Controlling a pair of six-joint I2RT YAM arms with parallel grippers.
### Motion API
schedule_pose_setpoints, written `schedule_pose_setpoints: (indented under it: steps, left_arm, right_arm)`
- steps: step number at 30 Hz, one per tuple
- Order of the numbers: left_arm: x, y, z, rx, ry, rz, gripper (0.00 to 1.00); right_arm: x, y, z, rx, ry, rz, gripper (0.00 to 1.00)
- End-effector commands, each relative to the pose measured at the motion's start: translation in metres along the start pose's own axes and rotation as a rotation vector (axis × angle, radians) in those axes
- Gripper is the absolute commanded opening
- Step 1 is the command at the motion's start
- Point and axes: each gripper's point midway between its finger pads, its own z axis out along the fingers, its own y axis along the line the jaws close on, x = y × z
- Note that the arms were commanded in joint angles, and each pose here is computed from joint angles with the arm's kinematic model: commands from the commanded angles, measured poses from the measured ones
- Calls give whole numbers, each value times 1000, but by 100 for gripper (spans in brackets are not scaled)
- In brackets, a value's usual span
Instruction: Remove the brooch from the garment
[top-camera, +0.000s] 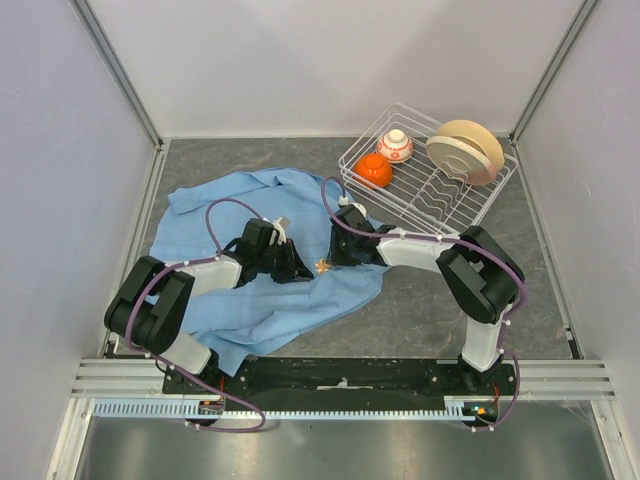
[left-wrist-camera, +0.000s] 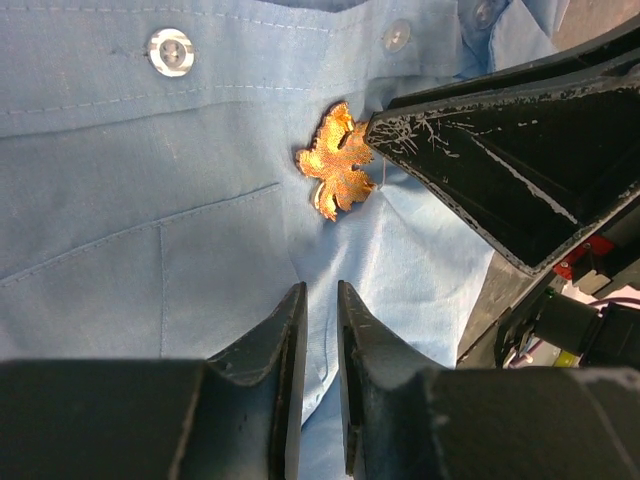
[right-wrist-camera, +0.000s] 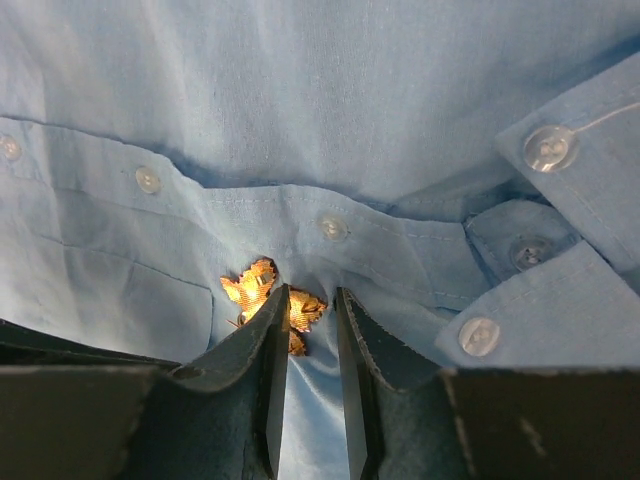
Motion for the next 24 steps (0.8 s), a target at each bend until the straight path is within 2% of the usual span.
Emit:
schedule_pose_setpoints:
  steps: [1,5,7,12,16,19,20,22,23,24]
  left_arm:
    - [-4,-2,0,4,-23,28,24]
    - [-8,-8,-1,21,-31,23,24]
    - [-11,-14,-2,37,-32,18,24]
    - [-22,-33,-12,79,-70,-6,26]
    - [-30,-41,-18,88,-97,-18,27]
    - [-31,-41,-21,85,-109,-28,27]
    - [-32,-42,-22,88,-113,-33,27]
    - [-35,-42,-25,93,-126,-39,27]
    - [-35,-43,-26,97,-129,-46,27]
    - [-37,-44,-28,106,-136,-47,28]
  right_arm:
    - [-9,9,1,35,-52,71,32]
    - [-8,7,0,109,-98,30,31]
    - [-6,1,5,148,-108,27,25]
    - [0,-11,13,182,-119,35,20]
    - [-3,-4,12,112,-158,34,12]
    - [-11,5,4,35,-224,14,9]
    - [-24,17,-4,-26,-281,10,7]
    - [-21,13,-8,-53,-305,-10,2]
    - [-32,24,-15,-111,-359,-7,0]
    - [-22,19,-15,-130,-351,-40,0]
